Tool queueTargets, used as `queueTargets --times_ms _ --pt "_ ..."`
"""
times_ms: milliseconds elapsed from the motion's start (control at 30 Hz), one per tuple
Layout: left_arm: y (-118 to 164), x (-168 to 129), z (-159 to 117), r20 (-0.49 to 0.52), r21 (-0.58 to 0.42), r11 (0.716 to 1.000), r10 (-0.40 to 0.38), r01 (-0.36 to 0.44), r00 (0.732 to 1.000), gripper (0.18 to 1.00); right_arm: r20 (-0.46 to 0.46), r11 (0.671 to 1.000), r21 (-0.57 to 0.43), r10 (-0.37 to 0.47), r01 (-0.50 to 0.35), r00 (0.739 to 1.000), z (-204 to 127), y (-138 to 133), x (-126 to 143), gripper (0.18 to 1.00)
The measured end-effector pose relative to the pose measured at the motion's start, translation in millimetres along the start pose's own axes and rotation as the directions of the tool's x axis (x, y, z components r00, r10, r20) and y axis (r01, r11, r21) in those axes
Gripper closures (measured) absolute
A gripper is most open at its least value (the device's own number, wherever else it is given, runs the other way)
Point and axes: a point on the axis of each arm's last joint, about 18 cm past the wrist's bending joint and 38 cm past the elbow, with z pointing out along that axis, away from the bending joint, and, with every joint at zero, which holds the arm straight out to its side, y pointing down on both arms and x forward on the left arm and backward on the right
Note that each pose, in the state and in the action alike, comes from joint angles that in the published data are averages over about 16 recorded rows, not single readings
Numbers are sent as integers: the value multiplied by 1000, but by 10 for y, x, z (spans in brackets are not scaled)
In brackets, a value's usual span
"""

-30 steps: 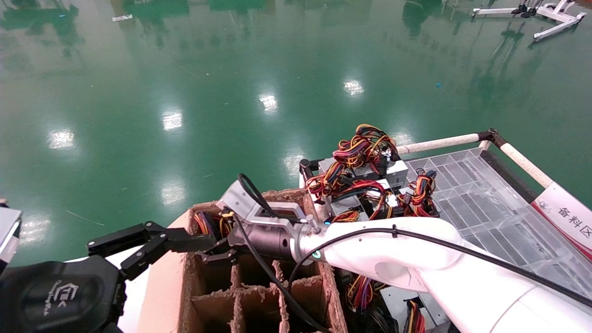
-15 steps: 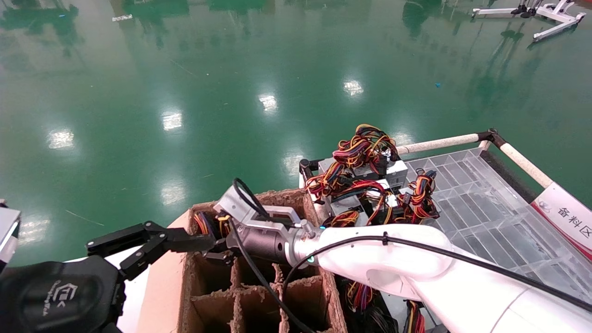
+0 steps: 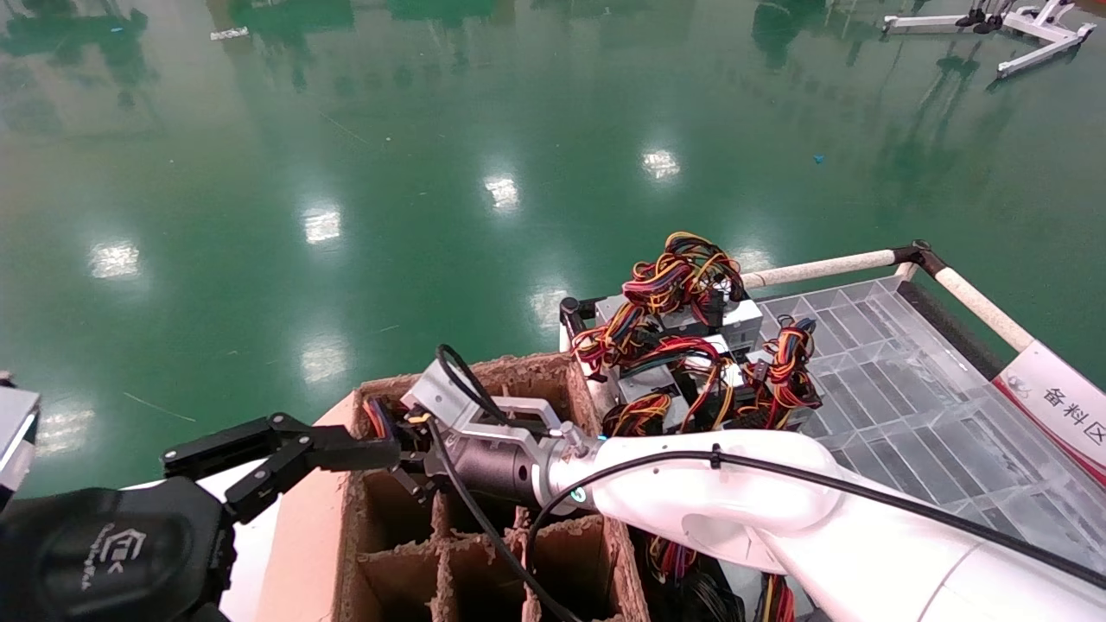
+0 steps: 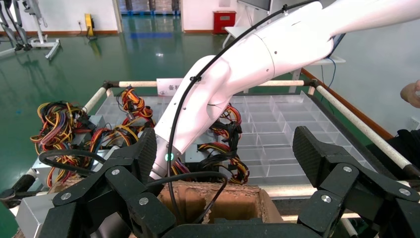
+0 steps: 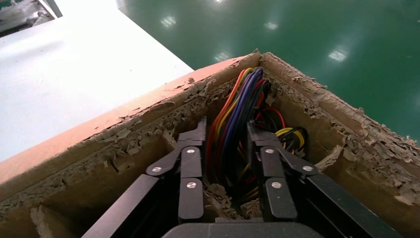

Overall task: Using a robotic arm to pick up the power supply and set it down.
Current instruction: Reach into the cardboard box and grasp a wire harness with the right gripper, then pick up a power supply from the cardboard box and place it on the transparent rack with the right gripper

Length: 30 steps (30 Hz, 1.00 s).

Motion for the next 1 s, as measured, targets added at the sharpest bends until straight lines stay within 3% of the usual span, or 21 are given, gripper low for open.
queueTargets --times_ms 300,500,767,1000 --pt "0 0 0 0 0 1000 0 0 1000 184 10 999 9 45 -45 999 2 19 -24 881" --pt "0 0 0 0 0 1000 0 0 1000 184 24 995 31 99 -99 995 -12 -6 -26 942" --pt "0 0 0 0 0 1000 0 0 1000 184 28 981 82 176 -178 984 -68 -104 75 976" --pt "0 0 0 0 0 1000 0 0 1000 184 -24 961 142 244 -238 969 -144 -227 315 981"
